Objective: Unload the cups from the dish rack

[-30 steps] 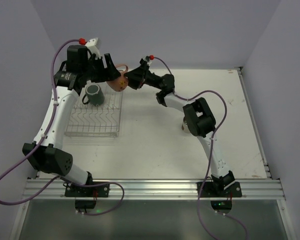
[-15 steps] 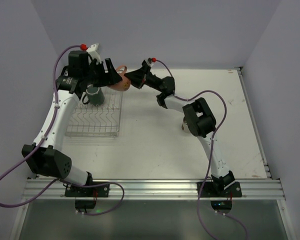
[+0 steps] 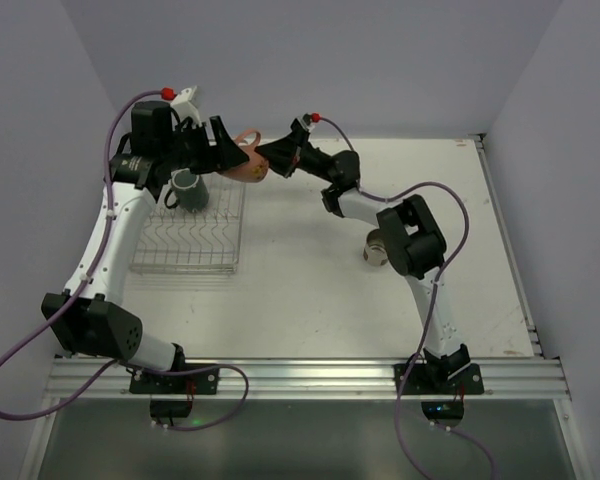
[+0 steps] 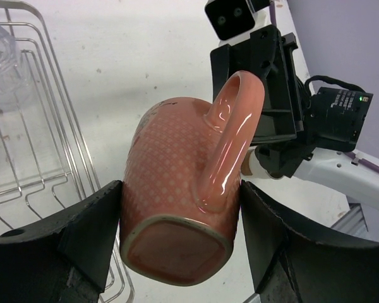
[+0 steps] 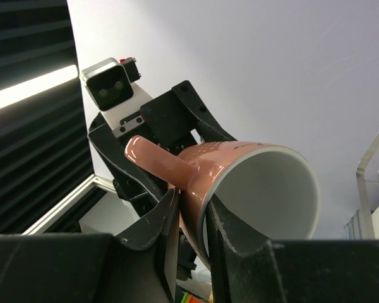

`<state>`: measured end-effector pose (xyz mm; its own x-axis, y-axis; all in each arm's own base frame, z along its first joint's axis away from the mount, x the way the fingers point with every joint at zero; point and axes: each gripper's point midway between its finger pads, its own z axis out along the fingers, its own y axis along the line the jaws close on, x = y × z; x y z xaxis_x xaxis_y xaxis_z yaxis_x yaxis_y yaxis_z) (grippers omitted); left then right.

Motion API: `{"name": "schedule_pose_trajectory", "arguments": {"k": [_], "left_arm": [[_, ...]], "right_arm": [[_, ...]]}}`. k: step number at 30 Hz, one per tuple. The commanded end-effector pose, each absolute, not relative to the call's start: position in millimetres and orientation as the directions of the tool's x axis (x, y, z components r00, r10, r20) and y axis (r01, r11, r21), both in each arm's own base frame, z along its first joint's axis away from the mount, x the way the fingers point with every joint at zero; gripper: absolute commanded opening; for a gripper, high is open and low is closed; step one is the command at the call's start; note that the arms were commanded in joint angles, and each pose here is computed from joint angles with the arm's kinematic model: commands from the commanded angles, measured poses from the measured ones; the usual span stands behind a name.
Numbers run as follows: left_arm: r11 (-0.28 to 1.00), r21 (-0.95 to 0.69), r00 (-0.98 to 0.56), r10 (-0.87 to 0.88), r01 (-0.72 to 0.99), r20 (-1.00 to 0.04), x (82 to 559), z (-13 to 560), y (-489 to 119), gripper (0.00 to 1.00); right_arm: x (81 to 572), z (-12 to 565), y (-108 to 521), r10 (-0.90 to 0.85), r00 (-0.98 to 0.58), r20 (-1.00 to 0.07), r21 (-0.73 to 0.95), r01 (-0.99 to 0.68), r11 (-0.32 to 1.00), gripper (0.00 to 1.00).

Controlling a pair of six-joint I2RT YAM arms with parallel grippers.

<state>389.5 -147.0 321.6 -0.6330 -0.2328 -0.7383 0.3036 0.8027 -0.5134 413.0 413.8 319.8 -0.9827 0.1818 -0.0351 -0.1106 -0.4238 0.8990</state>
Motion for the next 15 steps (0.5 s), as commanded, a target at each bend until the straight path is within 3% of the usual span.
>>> {"name": "schedule_pose_trajectory", "arguments": {"k": [1,15], "left_arm": [[0.742,-0.503,-0.532,-0.235,0.442,-0.814,396,359,-152,0.0],[0.521,-0.622,-0.58,-0.267,0.584,-0.769,387,353,-171,0.0]], "right_arm": [[325,388,386,0.123,-0.911,-0.394,0.722,-0.39,-0.572,0.0],[270,409,364,0.057,-0.861,-0.505,0.71,-0.452,-0.54,0.0]]}}
